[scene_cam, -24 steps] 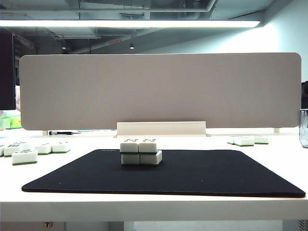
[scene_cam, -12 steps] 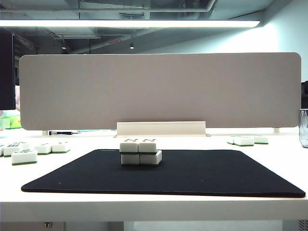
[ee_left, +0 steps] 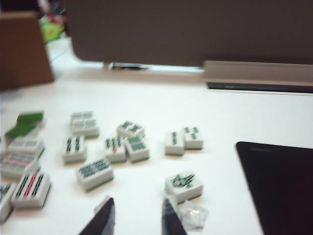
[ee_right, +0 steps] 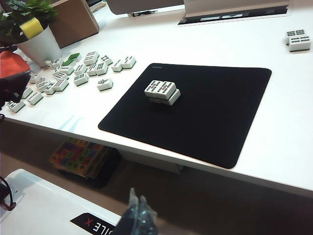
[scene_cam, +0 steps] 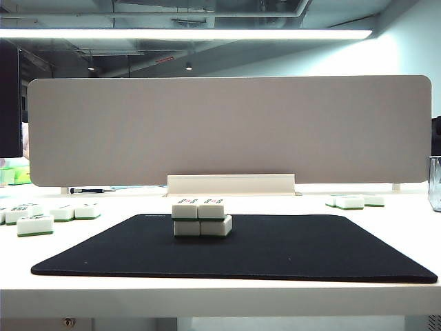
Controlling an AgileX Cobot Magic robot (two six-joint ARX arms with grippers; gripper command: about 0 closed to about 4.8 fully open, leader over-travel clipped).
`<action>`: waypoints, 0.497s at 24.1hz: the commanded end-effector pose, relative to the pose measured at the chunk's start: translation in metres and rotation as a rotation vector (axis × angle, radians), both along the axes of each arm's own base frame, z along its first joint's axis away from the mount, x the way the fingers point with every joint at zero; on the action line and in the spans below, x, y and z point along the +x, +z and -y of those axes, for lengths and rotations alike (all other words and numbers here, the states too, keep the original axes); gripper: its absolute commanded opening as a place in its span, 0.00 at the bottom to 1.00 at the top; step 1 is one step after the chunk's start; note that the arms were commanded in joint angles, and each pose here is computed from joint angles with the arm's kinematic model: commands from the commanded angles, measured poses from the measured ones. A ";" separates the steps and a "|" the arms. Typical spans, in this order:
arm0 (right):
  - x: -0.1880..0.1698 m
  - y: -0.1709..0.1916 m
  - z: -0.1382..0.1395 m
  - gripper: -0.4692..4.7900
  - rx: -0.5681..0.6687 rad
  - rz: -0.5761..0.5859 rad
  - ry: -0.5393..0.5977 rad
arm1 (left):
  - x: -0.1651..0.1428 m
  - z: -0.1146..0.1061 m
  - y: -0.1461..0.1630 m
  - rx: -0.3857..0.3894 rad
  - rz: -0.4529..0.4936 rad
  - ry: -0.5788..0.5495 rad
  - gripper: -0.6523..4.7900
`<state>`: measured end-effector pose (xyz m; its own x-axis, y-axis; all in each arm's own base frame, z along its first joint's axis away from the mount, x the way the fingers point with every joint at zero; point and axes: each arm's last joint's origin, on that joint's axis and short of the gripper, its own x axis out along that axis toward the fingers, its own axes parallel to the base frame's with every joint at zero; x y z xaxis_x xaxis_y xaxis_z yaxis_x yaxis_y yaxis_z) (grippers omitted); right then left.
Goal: Arrange four mahjong tiles into a neat stack, creating two layers of paired tiles.
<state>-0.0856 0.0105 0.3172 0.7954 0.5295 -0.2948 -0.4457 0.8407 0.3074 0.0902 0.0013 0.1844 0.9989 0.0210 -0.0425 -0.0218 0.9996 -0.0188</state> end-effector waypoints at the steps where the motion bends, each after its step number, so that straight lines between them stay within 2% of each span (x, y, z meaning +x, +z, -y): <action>1: -0.003 0.000 0.000 0.09 -0.001 0.027 0.001 | 0.002 -0.002 -0.003 -0.015 0.016 0.015 0.33; 7: -0.003 0.000 0.000 0.09 -0.001 0.027 0.000 | 0.007 -0.002 -0.023 -0.009 0.006 0.009 0.33; 12: -0.003 0.000 0.000 0.09 -0.001 0.027 0.000 | 0.007 -0.002 -0.031 -0.008 -0.072 0.008 0.33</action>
<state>-0.0856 0.0105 0.3172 0.7957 0.5292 -0.2945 -0.4455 0.8409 0.3073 0.0971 0.0030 0.1549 0.9947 0.0311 -0.0977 -0.0342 0.9990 -0.0301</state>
